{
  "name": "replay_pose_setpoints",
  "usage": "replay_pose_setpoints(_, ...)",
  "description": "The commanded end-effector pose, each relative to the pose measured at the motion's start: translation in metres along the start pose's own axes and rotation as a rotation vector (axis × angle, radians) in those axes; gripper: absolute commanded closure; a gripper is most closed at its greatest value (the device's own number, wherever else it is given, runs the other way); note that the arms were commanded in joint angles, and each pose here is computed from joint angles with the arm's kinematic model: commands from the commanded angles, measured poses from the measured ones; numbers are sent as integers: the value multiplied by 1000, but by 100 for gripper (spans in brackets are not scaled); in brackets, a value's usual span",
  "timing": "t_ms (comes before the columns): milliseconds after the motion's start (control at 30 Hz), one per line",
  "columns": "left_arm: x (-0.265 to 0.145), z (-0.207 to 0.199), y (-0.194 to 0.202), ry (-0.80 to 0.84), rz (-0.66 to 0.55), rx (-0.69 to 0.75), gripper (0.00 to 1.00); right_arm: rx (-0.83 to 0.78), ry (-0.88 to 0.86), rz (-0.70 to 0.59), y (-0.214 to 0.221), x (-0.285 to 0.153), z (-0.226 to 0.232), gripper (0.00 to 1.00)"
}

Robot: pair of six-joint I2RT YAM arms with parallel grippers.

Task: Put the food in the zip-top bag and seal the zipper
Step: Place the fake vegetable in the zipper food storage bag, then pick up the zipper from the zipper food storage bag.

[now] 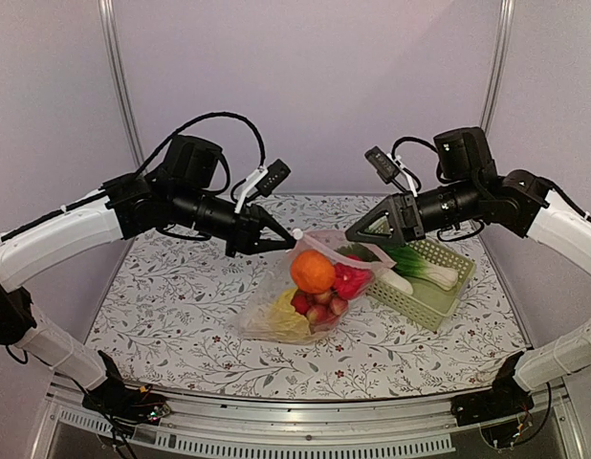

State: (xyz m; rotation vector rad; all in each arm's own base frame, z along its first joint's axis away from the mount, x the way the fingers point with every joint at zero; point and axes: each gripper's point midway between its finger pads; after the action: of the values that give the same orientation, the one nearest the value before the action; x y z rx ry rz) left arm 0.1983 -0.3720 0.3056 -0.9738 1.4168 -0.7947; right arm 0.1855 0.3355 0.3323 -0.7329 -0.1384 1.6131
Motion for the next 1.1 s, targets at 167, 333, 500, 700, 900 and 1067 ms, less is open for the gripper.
replay_pose_setpoints(167, -9, -16, -23, 55, -58, 53, 100, -261, 158, 0, 4, -12, 9, 5)
replay_pose_setpoints(333, -5, -25, -23, 113, -42, 36, 100, -374, 148, 70, 4, 6, 19, 6)
replay_pose_setpoints(500, 1, -31, -20, 136, -13, 34, 100, -440, 117, 118, 3, 23, 20, 14)
replay_pose_setpoints(700, 5, -38, -21, 180, -7, 31, 100, -476, 57, 142, 6, 40, 25, 30)
replay_pose_setpoints(900, 10, -42, -21, 214, 8, 27, 100, -495, 2, 106, 3, 49, 27, 38)
replay_pose_setpoints(1067, 11, -46, -25, 243, -4, 27, 100, -500, -30, 66, 2, 53, 27, 42)
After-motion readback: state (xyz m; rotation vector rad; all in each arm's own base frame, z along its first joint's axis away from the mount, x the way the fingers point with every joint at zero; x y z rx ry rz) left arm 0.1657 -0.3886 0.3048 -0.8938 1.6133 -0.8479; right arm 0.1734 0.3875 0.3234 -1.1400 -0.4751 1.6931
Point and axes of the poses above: each gripper's point midway between its finger pads, its own x axis out along the fingers, its own z axis along the line the jaws close on, y = z × x, and after that the axes turned 15 degrees about x, right-handed
